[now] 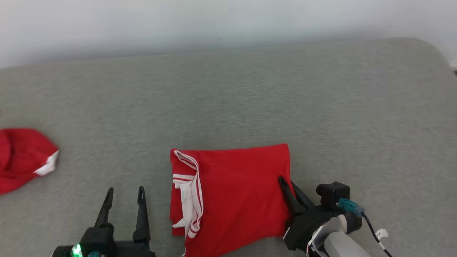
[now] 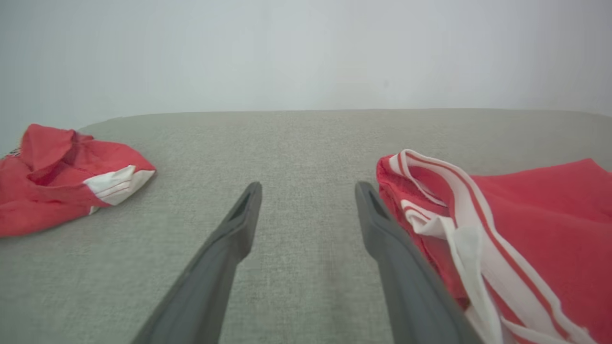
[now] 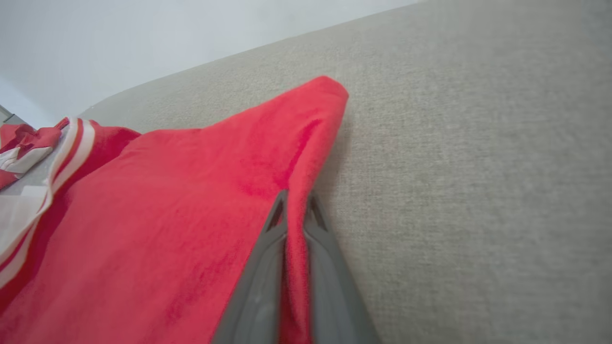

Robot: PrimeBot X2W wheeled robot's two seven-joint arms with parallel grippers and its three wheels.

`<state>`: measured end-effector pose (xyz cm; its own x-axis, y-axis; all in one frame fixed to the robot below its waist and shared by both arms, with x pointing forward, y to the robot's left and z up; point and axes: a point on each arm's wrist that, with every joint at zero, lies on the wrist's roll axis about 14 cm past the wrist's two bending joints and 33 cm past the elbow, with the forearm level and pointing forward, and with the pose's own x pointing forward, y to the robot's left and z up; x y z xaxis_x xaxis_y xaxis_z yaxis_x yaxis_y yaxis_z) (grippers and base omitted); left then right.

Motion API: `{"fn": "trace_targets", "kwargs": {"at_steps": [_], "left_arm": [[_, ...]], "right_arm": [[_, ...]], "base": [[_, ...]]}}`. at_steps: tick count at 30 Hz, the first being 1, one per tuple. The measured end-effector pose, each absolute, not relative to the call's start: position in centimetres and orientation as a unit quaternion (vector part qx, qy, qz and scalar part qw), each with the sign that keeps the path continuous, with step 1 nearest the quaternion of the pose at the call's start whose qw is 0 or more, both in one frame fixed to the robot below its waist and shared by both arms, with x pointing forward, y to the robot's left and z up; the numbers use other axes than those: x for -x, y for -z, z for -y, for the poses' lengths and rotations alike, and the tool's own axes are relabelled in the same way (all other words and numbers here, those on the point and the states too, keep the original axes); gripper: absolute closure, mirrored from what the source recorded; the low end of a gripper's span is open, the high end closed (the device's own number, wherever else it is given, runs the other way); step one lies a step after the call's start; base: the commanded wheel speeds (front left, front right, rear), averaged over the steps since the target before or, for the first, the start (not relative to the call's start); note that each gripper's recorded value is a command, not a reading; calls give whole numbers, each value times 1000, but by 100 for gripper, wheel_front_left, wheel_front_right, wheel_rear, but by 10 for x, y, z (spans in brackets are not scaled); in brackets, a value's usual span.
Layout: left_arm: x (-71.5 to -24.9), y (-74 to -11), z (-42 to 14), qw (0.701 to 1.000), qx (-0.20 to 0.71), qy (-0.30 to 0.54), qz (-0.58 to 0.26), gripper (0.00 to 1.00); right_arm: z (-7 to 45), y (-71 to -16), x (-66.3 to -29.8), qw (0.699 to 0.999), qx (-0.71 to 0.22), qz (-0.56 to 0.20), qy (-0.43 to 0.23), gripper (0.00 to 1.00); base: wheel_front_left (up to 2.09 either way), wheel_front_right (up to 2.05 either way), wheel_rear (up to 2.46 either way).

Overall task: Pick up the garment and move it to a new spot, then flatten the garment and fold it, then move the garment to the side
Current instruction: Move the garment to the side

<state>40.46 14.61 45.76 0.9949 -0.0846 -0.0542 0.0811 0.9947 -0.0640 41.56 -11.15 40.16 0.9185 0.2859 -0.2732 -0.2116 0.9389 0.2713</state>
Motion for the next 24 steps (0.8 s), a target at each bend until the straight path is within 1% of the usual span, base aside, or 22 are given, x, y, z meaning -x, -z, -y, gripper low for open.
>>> {"fn": "trace_targets", "kwargs": {"at_steps": [5, 11, 15, 16, 18, 24], "left_arm": [[-423, -463, -103, 994, 38, 105, -18, 0], [-435, -465, -46, 982, 41, 186, -12, 0], [-440, -468, -9, 971, 44, 236, -5, 0], [-440, -468, -9, 971, 44, 236, -5, 0], [-438, -467, 16, 961, 47, 271, -6, 0], [-440, -466, 43, 951, 52, 304, -5, 0]], "right_arm": [[157, -408, -403, 980, -122, -142, -66, 100], [208, -416, -378, 984, -127, -125, 10, 100], [233, -420, -361, 983, -130, -116, 53, 100], [233, -420, -361, 983, -130, -116, 53, 100], [249, -422, -347, 982, -131, -111, 81, 100], [270, -427, -333, 980, -128, -103, 115, 100]], "base": [[0, 0, 0], [0, 0, 0], [0, 0, 0], [0, 0, 0], [0, 0, 0], [0, 0, 0]]}}
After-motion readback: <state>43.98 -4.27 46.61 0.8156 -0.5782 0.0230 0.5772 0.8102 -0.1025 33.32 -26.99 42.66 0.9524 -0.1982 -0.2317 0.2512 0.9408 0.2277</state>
